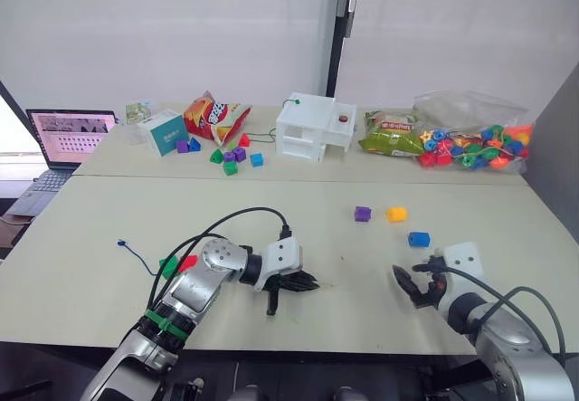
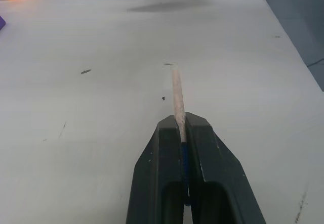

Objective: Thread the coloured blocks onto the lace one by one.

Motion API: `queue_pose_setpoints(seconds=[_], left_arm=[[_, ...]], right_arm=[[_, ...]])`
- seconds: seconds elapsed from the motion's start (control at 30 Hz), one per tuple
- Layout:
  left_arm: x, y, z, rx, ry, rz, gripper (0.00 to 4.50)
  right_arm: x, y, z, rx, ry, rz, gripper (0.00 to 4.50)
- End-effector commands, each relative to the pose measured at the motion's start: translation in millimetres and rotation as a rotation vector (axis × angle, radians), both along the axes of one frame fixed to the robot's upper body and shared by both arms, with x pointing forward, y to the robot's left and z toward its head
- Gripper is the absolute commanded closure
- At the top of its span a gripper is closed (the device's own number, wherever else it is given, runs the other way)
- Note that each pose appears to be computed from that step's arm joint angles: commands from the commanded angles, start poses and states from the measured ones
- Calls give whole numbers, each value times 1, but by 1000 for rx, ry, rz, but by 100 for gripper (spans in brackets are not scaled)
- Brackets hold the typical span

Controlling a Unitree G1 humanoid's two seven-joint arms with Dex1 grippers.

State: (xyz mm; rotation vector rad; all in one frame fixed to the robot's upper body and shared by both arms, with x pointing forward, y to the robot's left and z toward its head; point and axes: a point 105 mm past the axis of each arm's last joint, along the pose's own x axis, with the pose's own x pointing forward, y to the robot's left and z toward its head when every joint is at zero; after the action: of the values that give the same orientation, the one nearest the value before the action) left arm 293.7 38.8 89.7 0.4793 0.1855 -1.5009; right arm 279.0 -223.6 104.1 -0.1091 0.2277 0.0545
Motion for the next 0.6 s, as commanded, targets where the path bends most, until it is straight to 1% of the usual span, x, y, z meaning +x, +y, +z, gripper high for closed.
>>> queue_pose_setpoints(seconds=[0.03,0.1,0.2,0.27,0.37,0.47,0.6], left_arm=[[-1,-3,11,-30,-28,-9,450],[-1,-4,11,-32,-28,-11,450],[0,-4,12,-30,-32,-10,450],[0,-5,12,-32,-33,-8,450],[-1,-5,12,-35,-33,-5,450],[0,-5,12,-36,-32,-1,450],[0,-5,12,-36,-32,4,450]], right_arm=[[14,-8,15,-26,-94,-121,5],[23,-8,13,-18,-99,-139,5],[42,-14,5,-24,-91,-184,5],[53,-24,-1,-2,-94,-254,5],[62,-23,-6,34,-105,-255,5],[66,-15,-11,61,-109,-223,80],[69,-7,-7,61,-135,-190,224]])
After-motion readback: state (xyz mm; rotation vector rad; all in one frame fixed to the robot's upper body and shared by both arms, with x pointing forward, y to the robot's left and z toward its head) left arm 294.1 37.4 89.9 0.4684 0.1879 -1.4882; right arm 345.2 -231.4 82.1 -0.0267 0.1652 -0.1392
